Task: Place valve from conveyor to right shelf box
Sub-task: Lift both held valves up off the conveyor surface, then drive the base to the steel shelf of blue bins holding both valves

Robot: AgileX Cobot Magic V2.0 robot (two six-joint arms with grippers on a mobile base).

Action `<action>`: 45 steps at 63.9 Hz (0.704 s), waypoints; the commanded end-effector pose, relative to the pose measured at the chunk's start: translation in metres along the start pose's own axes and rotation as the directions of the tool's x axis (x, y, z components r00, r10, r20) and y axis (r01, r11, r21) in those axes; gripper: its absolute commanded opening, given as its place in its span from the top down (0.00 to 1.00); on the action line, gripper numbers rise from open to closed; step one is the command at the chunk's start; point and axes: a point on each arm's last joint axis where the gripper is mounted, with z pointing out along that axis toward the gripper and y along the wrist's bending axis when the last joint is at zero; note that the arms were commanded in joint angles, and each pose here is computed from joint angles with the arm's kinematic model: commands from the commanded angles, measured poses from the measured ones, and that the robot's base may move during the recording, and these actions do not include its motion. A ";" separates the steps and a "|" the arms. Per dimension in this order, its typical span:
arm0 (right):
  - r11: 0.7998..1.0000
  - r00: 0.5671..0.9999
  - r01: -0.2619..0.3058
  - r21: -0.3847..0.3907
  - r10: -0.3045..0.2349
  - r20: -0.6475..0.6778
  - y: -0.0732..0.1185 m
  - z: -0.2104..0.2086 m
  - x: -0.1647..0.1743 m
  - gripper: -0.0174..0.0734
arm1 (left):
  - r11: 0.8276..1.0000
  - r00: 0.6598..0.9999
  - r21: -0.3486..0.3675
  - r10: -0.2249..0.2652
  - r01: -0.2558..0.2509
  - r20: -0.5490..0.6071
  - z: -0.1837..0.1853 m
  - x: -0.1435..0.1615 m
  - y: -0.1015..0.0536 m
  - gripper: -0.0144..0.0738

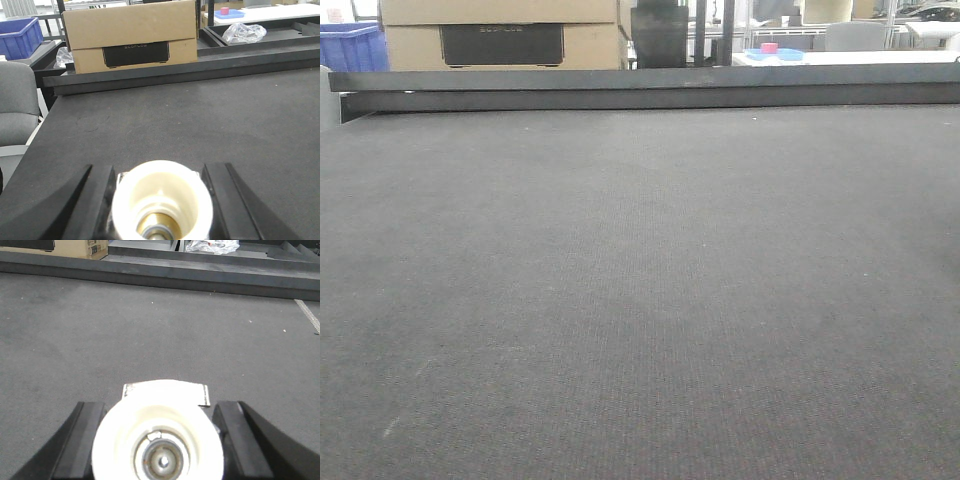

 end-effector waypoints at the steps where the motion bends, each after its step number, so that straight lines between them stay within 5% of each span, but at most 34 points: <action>1: 1.000 0.994 0.008 0.019 -0.010 0.110 -0.001 -0.006 -0.014 0.98 | 1.000 0.998 -0.001 -0.007 0.007 0.069 -0.003 -0.008 0.000 0.96; 45: 1.000 0.994 0.008 0.019 -0.010 0.110 -0.001 -0.006 -0.014 0.98 | 1.000 0.998 -0.003 -0.007 0.007 0.069 -0.003 -0.008 0.000 0.96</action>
